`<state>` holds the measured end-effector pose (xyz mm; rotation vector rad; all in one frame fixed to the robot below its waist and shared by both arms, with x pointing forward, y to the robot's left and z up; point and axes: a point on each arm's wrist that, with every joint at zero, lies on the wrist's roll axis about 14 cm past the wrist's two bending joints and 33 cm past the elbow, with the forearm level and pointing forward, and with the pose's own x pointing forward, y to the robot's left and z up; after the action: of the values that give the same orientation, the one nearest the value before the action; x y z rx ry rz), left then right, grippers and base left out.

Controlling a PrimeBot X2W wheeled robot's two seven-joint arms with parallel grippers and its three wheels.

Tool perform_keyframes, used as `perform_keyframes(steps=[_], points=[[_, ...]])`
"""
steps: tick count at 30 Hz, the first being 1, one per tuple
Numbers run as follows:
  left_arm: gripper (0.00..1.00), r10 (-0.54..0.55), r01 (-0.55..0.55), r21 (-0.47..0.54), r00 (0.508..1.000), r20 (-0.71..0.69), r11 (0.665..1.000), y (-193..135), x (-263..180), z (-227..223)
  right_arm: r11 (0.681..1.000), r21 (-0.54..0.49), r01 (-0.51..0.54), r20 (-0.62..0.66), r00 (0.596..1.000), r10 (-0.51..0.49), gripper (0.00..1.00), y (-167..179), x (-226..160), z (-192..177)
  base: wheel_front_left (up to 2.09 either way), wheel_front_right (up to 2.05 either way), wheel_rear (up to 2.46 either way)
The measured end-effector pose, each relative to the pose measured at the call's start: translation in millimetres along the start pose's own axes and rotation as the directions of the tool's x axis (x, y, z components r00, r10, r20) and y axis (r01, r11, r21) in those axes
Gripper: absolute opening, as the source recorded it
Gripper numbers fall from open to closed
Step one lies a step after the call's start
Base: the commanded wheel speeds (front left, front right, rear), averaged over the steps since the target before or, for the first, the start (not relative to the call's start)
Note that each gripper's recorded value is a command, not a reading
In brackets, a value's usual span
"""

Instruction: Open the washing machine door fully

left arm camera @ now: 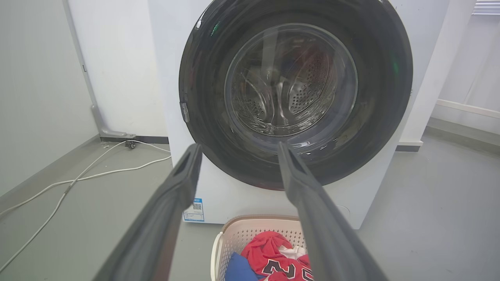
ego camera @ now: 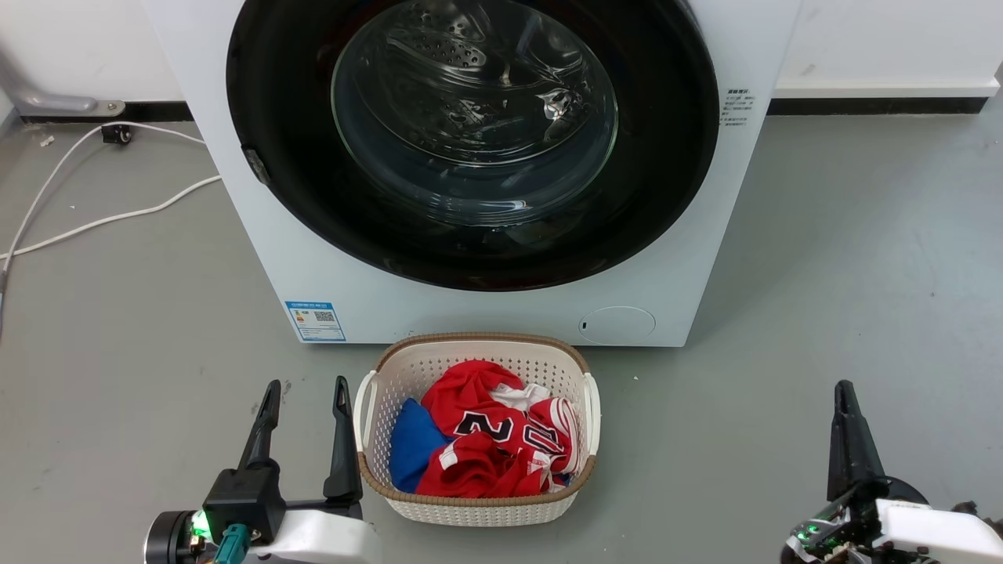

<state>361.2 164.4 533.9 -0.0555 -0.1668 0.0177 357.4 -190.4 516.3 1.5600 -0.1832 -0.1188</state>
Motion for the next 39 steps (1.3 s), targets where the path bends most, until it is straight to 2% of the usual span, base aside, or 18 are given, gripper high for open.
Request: perform_keyframes(steps=[3, 6, 11, 15, 30, 39], points=[[1.0, 0.001, -0.001, -0.002, 1.0, -0.001, 1.0, 0.3, -0.3, -0.1, 0.989, 0.149, 0.005, -0.018, 1.0, -0.002, 0.0, 6.3, -0.1, -6.8, 0.0, 0.0, 0.0], [1.0, 0.003, -0.003, -0.003, 1.0, -0.001, 1.0, 0.9, -0.4, -0.1, 0.981, 0.196, -0.006, -0.05, 0.999, 0.016, 0.0, 12.2, -0.5, -6.8, 0.0, 0.0, 0.0], [1.0, 0.002, -0.002, 0.002, 1.0, -0.002, 1.0, 0.7, -0.6, -0.5, 0.987, 0.157, -0.038, -0.131, 0.99, 0.059, 0.0, 21.6, -2.9, -12.0, 0.0, 0.0, 0.0], [1.0, 0.003, -0.003, 0.004, 1.0, 0.0, 1.0, 0.9, -0.6, 0.1, 0.983, 0.178, -0.042, -0.163, 0.984, 0.072, 0.0, 24.8, -6.5, -12.2, 0.0, 0.0, 0.0], [1.0, 0.005, -0.005, 0.013, 1.0, 0.004, 1.0, 0.9, -1.4, 1.4, 0.987, 0.16, -0.03, -0.201, 0.978, 0.063, 0.0, 21.0, -11.5, -18.6, 0.0, 0.0, 0.0], [1.0, 0.009, -0.009, 0.017, 1.0, -0.003, 1.0, 2.1, 0.3, -1.2, 0.988, 0.152, -0.011, -0.177, 0.984, 0.038, 0.0, 13.1, -7.6, -11.5, 0.0, 0.0, 0.0]])
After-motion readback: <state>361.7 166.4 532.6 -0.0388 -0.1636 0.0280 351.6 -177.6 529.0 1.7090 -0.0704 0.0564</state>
